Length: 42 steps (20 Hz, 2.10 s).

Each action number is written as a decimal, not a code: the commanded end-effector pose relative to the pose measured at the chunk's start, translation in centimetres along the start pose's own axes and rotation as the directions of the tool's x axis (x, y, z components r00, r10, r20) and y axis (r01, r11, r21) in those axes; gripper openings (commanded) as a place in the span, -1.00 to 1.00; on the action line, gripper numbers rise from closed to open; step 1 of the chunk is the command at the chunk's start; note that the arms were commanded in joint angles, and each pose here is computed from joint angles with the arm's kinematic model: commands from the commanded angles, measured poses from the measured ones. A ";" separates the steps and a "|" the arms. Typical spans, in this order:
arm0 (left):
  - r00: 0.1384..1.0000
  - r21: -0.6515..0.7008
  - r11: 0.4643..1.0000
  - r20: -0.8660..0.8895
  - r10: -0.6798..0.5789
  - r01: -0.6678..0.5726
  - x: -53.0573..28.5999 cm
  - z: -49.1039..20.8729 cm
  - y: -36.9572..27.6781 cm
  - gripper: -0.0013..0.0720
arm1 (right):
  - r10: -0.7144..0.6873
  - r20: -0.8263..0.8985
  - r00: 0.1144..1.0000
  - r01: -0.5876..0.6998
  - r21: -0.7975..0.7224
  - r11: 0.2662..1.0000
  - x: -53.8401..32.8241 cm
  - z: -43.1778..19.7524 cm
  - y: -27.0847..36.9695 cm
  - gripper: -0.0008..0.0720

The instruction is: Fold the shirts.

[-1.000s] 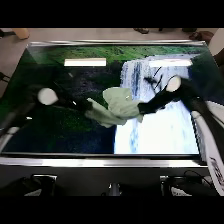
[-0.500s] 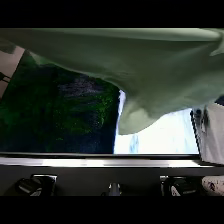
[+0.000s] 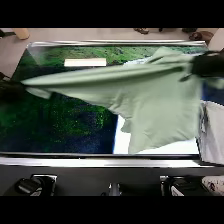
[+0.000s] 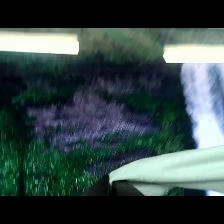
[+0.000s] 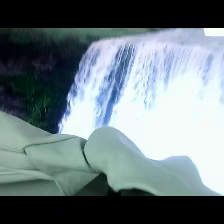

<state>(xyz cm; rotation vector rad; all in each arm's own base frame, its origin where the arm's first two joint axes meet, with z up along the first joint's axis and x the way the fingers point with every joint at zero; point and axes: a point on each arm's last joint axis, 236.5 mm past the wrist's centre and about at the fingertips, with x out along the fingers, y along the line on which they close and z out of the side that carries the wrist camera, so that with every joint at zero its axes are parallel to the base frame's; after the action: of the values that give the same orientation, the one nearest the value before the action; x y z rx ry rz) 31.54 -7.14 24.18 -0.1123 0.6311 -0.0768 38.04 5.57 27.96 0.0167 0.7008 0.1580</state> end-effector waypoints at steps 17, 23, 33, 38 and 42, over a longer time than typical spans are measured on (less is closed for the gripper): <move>0.966 0.014 1.000 -0.257 0.014 -0.010 7.7 -12.0 0.5 -0.90 | 0.373 -0.820 0.434 0.051 0.435 0.899 14.3 -36.1 4.6 0.69; 0.968 0.011 1.000 -0.252 0.009 -0.006 7.5 -11.9 0.4 -0.90 | 0.499 -0.677 0.542 0.071 0.628 0.775 17.4 -37.1 7.5 0.86; 0.994 0.107 0.994 0.107 -0.026 0.015 -4.8 3.9 -0.2 -0.90 | 0.429 -0.066 0.901 -0.384 0.340 0.858 7.9 -5.3 5.1 -0.90; 0.791 0.055 0.992 0.599 -0.124 0.114 -24.4 16.1 0.2 -0.90 | 0.002 0.818 0.575 0.055 -0.041 0.998 -29.6 11.8 1.2 -0.90; 0.815 0.033 0.997 0.575 -0.078 0.072 -24.9 15.1 1.6 -0.90 | -0.076 0.886 0.457 0.099 0.034 0.994 -37.2 8.6 1.3 -0.90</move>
<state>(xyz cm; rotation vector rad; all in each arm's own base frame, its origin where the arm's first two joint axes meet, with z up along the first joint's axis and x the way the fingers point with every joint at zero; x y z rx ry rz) 22.16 -3.13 49.52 -0.1455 0.0296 -0.1503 23.10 3.42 54.14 0.0832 -0.2048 0.1562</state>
